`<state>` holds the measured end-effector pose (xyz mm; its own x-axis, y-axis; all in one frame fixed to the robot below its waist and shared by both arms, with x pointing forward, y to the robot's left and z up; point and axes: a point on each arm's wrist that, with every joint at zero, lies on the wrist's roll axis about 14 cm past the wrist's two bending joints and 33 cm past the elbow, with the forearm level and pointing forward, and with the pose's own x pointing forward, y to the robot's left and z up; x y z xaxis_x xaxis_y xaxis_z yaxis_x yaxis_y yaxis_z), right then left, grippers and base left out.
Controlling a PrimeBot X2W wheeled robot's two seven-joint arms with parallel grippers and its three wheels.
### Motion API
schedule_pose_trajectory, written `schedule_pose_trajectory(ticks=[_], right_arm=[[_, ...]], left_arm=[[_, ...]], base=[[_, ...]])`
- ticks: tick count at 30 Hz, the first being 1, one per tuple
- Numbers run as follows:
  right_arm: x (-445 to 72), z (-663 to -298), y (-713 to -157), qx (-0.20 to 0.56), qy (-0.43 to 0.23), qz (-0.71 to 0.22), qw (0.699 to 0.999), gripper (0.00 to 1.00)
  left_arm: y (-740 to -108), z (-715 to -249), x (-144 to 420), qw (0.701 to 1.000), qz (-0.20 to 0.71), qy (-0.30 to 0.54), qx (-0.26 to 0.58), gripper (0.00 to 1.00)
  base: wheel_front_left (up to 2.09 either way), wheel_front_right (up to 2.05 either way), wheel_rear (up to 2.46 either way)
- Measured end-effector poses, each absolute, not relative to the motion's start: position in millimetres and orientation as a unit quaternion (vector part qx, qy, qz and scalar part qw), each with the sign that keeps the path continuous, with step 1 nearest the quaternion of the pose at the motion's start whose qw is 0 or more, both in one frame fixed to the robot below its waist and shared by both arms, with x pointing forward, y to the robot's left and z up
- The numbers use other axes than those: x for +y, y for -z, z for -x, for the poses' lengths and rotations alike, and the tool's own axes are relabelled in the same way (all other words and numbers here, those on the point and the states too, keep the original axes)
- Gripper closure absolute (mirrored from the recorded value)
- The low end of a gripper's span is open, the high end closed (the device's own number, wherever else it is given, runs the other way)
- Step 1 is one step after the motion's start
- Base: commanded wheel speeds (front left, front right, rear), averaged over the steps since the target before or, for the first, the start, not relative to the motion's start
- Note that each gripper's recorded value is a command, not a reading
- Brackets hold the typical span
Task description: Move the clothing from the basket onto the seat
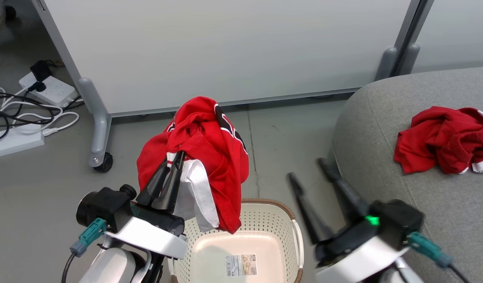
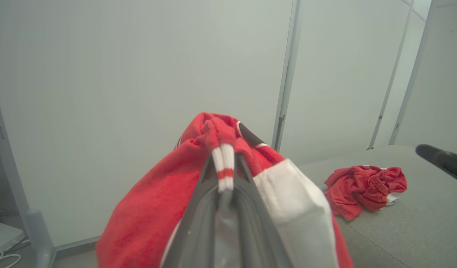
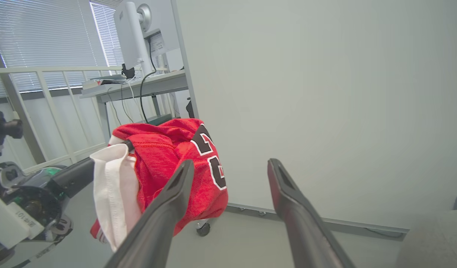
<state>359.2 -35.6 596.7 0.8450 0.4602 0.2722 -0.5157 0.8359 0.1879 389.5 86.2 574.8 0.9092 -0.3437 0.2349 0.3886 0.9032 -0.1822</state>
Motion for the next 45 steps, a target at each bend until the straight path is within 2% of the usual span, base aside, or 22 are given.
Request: schedule_pose_trajectory(ticks=[5,9,24,25,26,27,37,38,39,40,41,45], right_arm=[[27.1,-333.2,-605.0,-0.097,-0.36,-0.148,0.916,0.0],[61.9,-319.5,-596.2,-0.072,-0.418,-0.148,0.893,0.0],[100.9,-344.5,-563.0,-0.03,-0.478,-0.11,0.871,0.0],[100.9,-344.5,-563.0,-0.03,-0.478,-0.11,0.871,0.11],[102.1,-346.2,-562.8,-0.028,-0.48,-0.111,0.87,0.69],[103.0,-347.6,-561.6,-0.025,-0.481,-0.111,0.869,1.0],[107.4,-356.1,-560.5,-0.012,-0.487,-0.124,0.865,1.0],[107.3,-356.8,-561.4,-0.013,-0.486,-0.126,0.865,1.0],[107.1,-357.6,-561.8,-0.013,-0.486,-0.126,0.865,1.0],[106.6,-358.8,-562.5,-0.013,-0.485,-0.126,0.865,1.0],[105.9,-360.4,-563.3,-0.014,-0.484,-0.126,0.866,1.0],[97.4,-372.4,-567.2,-0.018,-0.466,-0.128,0.875,1.0]], left_arm=[[-574.7,-388.3,86.7,0.971,0.114,0.187,-0.099,1.0],[-574.4,-387.7,87.5,0.971,0.113,0.185,-0.1,1.0],[-577.4,-389.4,81.3,0.969,0.118,0.193,-0.103,1.0],[-577.4,-389.4,81.3,0.969,0.118,0.193,-0.103,1.0],[-577.7,-389.9,81.1,0.969,0.118,0.193,-0.103,1.0],[-578.4,-390.3,81.1,0.968,0.119,0.193,-0.105,1.0],[-577.7,-391.1,79.9,0.968,0.119,0.195,-0.105,1.0],[-577.9,-391.2,79.4,0.968,0.12,0.196,-0.105,0.91],[-578.1,-391.2,78.8,0.967,0.121,0.196,-0.105,0.63],[-578.8,-391.3,78.3,0.967,0.122,0.196,-0.106,0.04],[-580.3,-391.3,77.9,0.967,0.122,0.197,-0.109,0.0],[-587.0,-390.6,75.7,0.965,0.124,0.2,-0.119,0.0]], base=[[0.0,0.0,0.0],[0.0,0.0,0.0],[0.0,0.0,0.0],[0.0,0.0,0.0],[0.0,0.0,0.0],[0.0,0.0,0.0],[0.0,0.0,0.0],[0.0,0.0,0.0],[0.0,0.0,0.0],[0.0,0.0,0.0],[0.0,0.0,0.0],[0.0,0.0,0.0]])
